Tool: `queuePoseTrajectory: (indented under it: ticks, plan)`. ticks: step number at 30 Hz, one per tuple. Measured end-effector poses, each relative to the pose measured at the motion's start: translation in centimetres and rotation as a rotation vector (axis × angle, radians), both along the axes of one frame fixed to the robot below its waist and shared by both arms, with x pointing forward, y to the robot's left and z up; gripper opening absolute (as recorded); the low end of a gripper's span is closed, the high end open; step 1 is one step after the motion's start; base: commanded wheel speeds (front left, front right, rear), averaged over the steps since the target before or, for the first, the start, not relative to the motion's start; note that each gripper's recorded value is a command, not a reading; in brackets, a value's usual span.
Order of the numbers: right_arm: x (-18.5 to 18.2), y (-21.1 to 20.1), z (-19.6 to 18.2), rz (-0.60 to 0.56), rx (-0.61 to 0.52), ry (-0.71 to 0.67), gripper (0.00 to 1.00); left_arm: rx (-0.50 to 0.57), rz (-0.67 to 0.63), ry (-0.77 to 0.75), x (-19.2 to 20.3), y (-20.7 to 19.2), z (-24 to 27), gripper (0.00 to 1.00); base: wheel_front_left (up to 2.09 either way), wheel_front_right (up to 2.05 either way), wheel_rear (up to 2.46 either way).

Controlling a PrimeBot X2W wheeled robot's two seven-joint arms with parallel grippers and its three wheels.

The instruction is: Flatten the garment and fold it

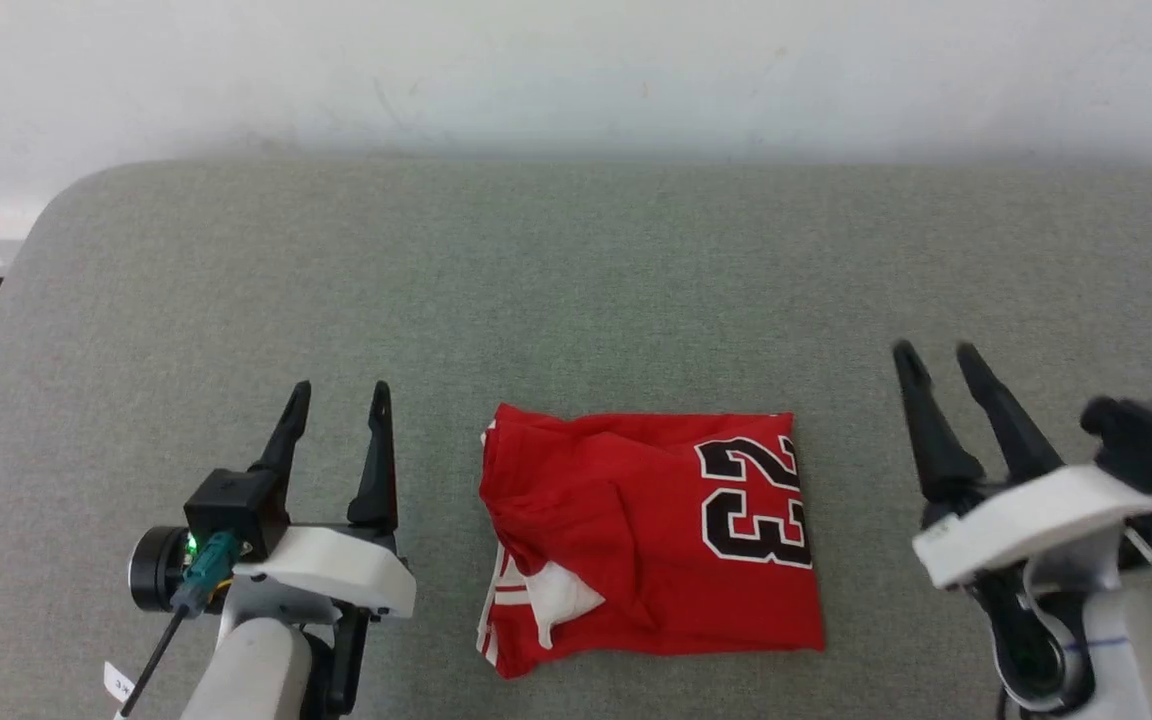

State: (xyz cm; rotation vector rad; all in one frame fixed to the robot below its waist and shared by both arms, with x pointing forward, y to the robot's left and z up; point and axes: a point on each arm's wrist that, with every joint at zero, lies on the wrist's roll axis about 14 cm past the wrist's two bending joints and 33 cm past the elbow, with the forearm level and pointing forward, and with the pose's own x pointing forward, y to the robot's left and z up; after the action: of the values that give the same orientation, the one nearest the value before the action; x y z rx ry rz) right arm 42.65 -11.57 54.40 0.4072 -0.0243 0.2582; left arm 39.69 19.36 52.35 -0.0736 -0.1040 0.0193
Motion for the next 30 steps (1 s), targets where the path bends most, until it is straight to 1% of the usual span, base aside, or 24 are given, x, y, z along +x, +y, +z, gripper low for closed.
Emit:
queuePoseTrajectory:
  ticks: [2,5,7,10,13,21,27,28,29,30]
  plan:
    - [-0.7,-1.6,-1.9,-0.04,0.009,0.068,1.0,0.0,-0.007,-0.007,0.1,-0.3,0.2,1.0,0.0,0.0,0.0]
    - [-1.5,-2.1,-4.8,-0.041,0.049,0.184,1.0,0.0,-0.012,-0.008,0.1,-0.4,0.3,1.0,0.0,0.0,0.0]
    - [-1.9,-1.5,-6.7,-0.017,0.074,0.269,1.0,0.0,-0.013,-0.002,0.1,-0.4,0.1,1.0,0.0,0.0,0.0]
    - [-2.7,-0.1,-9.4,0.042,0.078,0.397,1.0,0.001,-0.011,0.002,0.0,-0.4,0.0,1.0,0.0,0.0,0.0]
    - [-3.8,1.2,-12.0,0.103,0.044,0.522,1.0,0.001,-0.005,0.007,-0.2,-0.2,-0.1,1.0,0.0,0.0,0.0]
    - [-4.6,4.0,-15.2,0.245,-0.062,0.722,1.0,0.001,0.014,0.023,-0.6,0.5,-0.7,1.0,0.0,0.0,0.0]
    - [-3.9,5.6,-16.3,0.314,-0.101,0.801,1.0,0.0,0.027,0.041,-0.9,0.9,-1.2,1.0,0.0,0.0,0.0]
    - [-3.8,5.9,-16.3,0.323,-0.106,0.808,0.75,0.0,0.029,0.043,-1.0,1.0,-1.3,1.0,0.0,0.0,0.0]
    - [-3.6,6.2,-16.3,0.334,-0.106,0.814,0.47,0.001,0.03,0.045,-1.0,1.0,-1.3,1.0,0.0,0.0,0.0]
    - [-3.5,6.5,-16.3,0.344,-0.113,0.813,0.35,0.001,0.03,0.046,-1.1,1.0,-1.4,1.0,0.0,0.0,0.0]
